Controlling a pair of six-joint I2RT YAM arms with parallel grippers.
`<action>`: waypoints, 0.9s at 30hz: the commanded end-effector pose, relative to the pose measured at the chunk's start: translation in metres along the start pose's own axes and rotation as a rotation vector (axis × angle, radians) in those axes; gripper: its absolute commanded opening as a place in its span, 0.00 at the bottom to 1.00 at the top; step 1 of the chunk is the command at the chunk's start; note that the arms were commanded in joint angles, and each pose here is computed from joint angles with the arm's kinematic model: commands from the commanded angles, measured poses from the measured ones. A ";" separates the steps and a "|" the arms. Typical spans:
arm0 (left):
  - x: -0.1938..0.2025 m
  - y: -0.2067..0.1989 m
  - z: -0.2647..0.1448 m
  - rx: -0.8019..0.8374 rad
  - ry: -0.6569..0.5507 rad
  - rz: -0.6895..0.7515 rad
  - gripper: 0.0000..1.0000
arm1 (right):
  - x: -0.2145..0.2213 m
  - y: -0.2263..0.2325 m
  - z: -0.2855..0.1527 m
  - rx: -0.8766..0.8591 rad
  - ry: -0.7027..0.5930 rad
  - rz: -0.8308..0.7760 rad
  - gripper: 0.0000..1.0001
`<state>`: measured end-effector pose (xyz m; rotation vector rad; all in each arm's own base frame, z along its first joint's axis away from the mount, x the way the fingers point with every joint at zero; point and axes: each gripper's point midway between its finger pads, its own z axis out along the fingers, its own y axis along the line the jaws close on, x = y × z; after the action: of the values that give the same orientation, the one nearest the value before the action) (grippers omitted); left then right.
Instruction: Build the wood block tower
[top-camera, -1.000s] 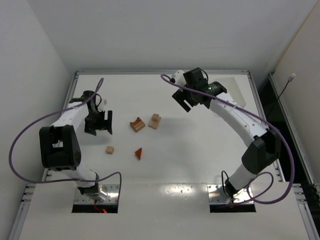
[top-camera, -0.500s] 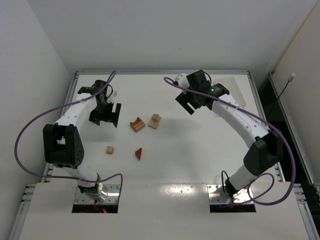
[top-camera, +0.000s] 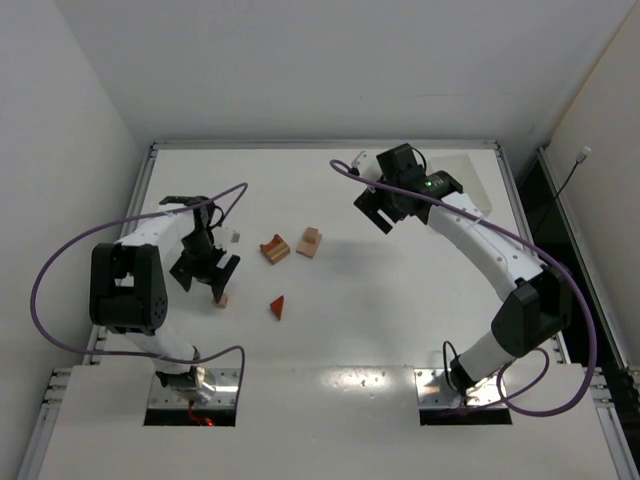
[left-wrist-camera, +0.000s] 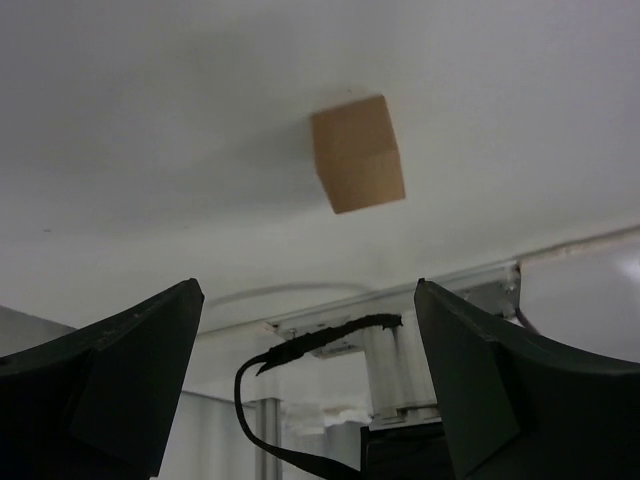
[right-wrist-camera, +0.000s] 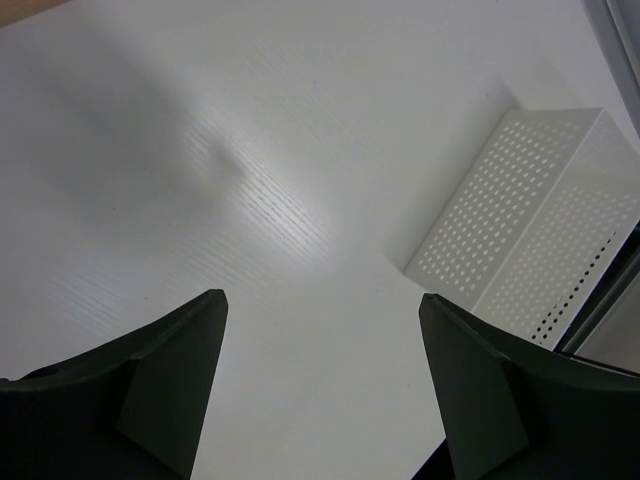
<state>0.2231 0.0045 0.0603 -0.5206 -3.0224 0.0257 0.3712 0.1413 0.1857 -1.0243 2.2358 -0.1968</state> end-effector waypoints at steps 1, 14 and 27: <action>0.015 -0.018 0.000 0.106 0.026 0.108 0.85 | 0.001 -0.003 -0.006 0.005 -0.014 -0.003 0.75; 0.009 -0.037 0.032 0.146 0.076 0.201 0.78 | -0.001 0.000 0.004 -0.012 0.000 -0.006 0.75; -0.014 -0.040 0.050 0.090 0.027 0.169 0.53 | -0.003 0.000 0.003 -0.020 -0.004 -0.006 0.75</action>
<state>0.2049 -0.0342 0.0108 -0.7683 -2.8762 0.1824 0.3671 0.1415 0.1756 -1.0630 2.2603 -0.1872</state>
